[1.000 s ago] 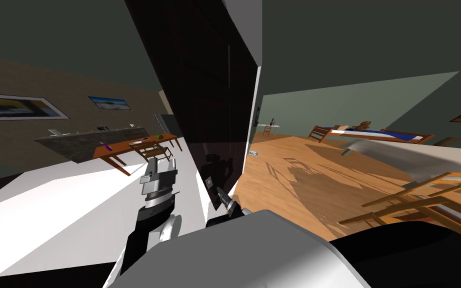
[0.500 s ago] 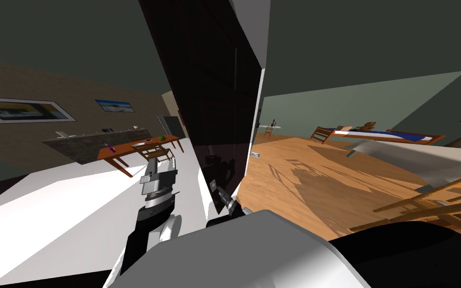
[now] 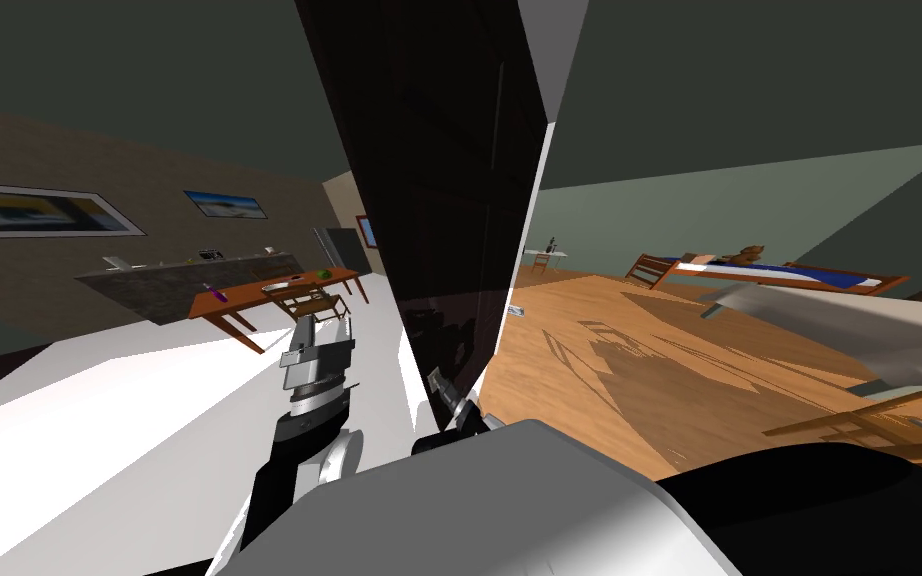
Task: Push the door open
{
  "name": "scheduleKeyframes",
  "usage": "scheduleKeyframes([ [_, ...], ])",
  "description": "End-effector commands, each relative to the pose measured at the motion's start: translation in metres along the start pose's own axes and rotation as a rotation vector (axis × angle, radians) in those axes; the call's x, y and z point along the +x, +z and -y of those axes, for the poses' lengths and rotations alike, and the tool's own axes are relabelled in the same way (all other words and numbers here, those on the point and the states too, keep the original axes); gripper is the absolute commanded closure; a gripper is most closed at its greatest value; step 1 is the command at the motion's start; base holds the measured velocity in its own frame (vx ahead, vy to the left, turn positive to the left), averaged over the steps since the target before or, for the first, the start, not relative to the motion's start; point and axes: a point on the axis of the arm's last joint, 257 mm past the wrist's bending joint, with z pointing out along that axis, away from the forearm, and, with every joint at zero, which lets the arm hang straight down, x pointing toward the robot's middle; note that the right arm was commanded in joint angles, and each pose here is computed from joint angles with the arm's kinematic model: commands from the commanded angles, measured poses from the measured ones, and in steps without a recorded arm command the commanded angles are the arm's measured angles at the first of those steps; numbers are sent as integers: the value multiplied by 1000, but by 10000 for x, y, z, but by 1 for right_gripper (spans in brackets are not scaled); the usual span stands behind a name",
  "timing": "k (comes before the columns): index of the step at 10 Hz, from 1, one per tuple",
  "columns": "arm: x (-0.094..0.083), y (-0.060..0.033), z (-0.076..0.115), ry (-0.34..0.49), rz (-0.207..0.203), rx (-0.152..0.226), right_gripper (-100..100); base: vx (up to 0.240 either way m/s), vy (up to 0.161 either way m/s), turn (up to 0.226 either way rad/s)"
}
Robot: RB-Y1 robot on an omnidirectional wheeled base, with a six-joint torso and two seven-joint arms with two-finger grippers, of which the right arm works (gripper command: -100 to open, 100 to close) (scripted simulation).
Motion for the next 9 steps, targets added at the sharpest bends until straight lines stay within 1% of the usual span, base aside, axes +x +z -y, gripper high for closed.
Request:
scheduleKeyframes([
  [1, -2, -1, 4, 0, 0, 2, 100, -24, -19, 14],
  [5, -2, -1, 4, 0, 0, 2, 100, -8, -7, -1],
  [6, -117, -28, 41, -7, 19, 11, 100, 61, 93, -21],
  [7, -185, -39, 52, -11, 30, 13, 100, 106, 141, -51],
  [9, -349, -63, 73, -19, 60, 19, 100, 118, 172, -44],
])
